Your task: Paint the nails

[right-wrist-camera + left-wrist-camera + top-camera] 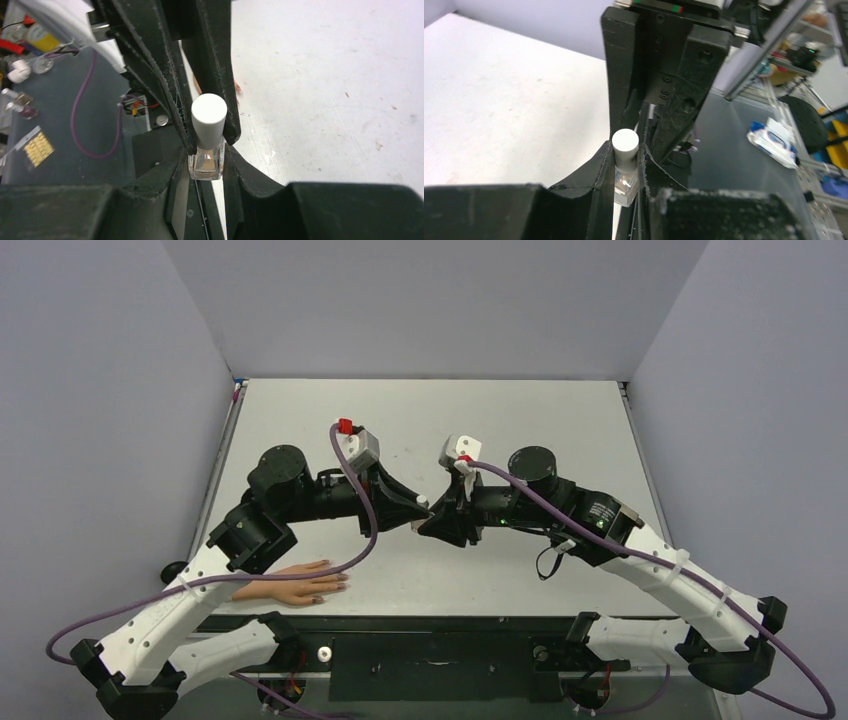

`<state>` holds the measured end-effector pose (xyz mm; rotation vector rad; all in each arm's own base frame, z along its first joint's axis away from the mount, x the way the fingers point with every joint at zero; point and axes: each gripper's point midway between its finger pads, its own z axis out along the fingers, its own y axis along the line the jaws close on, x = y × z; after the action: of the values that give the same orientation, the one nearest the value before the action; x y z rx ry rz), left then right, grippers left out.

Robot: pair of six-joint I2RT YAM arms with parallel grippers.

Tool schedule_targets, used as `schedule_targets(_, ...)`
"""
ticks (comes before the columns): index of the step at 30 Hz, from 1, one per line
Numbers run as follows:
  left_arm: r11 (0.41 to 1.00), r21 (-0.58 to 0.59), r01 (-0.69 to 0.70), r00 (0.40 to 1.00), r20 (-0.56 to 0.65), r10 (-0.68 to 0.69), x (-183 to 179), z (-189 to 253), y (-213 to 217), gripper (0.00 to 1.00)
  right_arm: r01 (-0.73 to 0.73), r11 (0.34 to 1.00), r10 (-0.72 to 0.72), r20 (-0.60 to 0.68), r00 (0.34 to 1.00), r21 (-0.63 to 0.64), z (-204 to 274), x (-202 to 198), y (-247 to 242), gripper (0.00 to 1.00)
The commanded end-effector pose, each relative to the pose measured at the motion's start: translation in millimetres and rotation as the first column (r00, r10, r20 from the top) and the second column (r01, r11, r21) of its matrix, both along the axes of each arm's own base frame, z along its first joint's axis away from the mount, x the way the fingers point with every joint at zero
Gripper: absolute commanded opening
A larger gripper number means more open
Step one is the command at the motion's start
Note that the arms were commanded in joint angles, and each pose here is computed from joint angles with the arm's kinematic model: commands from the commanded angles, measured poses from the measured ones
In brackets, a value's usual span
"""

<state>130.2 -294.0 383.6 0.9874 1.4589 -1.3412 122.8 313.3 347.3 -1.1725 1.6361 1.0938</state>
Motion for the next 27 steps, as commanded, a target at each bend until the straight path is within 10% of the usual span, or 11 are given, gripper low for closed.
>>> schedule_targets(1,0.989,0.042,-0.144,0.989,-0.025,0.145,13.7,-0.6,2.1,0.00,0.223,0.969,-0.231,0.065,0.971,0.105,41.9,45.9,0.5,0.00)
schedule_targets(10,0.968,0.052,-0.244,0.969,-0.021,0.245,22.0,0.1,1.5,0.03,0.259,0.962,-0.263,0.045,0.964,0.090,40.4,54.1,4.2,0.00)
schedule_targets(20,0.987,0.054,-0.149,0.989,0.012,0.148,0.7,19.2,5.6,0.56,0.197,0.977,-0.201,0.041,0.979,0.077,34.1,37.2,-2.3,0.00)
schedule_targets(27,0.994,0.048,-0.102,0.993,0.061,0.099,-13.5,33.1,14.5,0.63,0.070,0.993,-0.075,0.051,0.996,0.095,34.0,8.9,-8.0,0.00)
